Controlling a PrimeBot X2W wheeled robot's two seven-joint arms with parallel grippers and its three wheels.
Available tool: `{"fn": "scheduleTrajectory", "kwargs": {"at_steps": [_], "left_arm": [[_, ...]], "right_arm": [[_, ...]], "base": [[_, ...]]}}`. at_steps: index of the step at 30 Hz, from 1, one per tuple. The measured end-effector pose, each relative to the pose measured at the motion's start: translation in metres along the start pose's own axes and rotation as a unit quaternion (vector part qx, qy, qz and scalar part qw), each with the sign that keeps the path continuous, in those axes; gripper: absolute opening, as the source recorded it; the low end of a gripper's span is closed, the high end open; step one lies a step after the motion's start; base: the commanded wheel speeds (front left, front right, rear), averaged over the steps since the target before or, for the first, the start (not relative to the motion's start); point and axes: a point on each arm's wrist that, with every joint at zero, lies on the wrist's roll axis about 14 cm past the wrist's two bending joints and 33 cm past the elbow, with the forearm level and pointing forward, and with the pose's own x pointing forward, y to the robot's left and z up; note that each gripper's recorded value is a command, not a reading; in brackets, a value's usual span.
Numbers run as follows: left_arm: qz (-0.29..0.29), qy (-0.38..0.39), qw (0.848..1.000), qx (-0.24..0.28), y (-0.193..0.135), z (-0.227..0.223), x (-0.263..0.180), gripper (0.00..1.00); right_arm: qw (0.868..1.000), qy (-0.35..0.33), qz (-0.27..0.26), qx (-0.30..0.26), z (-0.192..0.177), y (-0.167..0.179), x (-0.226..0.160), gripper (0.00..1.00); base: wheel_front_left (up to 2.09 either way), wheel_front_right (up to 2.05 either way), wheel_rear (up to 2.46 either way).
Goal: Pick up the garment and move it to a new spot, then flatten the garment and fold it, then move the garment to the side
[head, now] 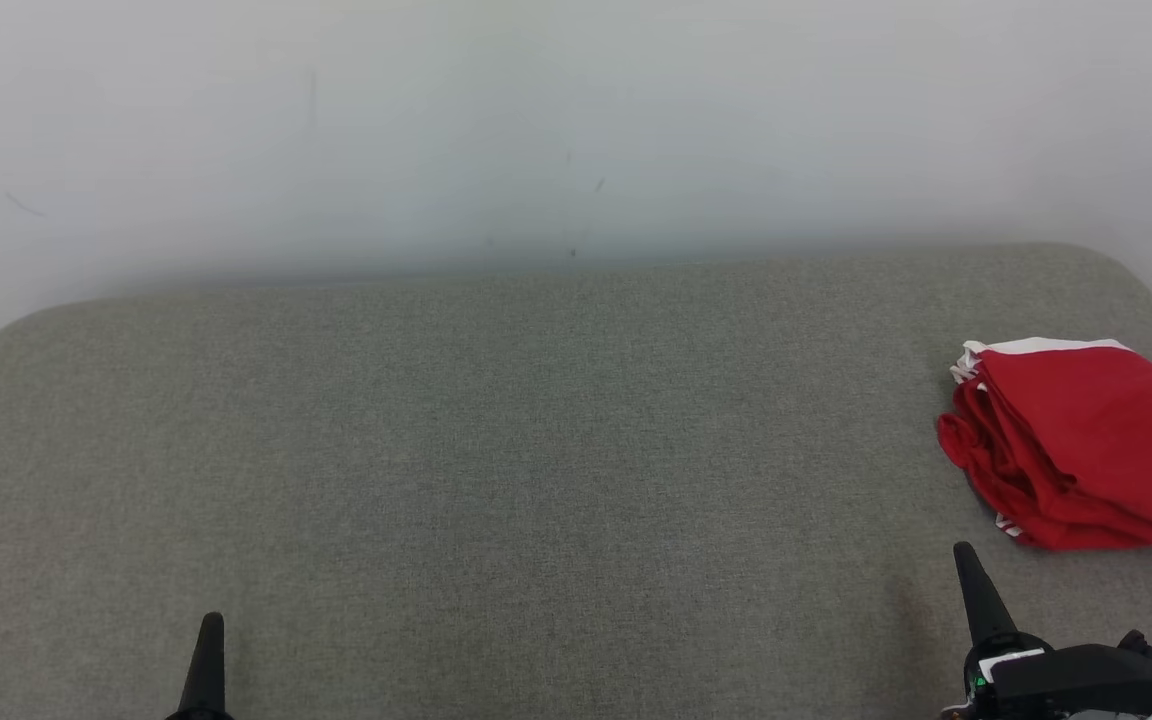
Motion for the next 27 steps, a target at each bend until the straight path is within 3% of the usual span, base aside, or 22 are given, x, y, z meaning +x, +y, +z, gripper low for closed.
{"fn": "scheduleTrajectory", "kwargs": {"at_steps": [27], "left_arm": [[-0.023, 0.002, 0.994, -0.103, -0.014, 0.006, 0.009, 0.00]], "right_arm": [[0.994, 0.000, 0.022, 0.111, 0.004, 0.013, 0.013, 0.00]], "base": [[0.00, 0.00, 0.00]]}}
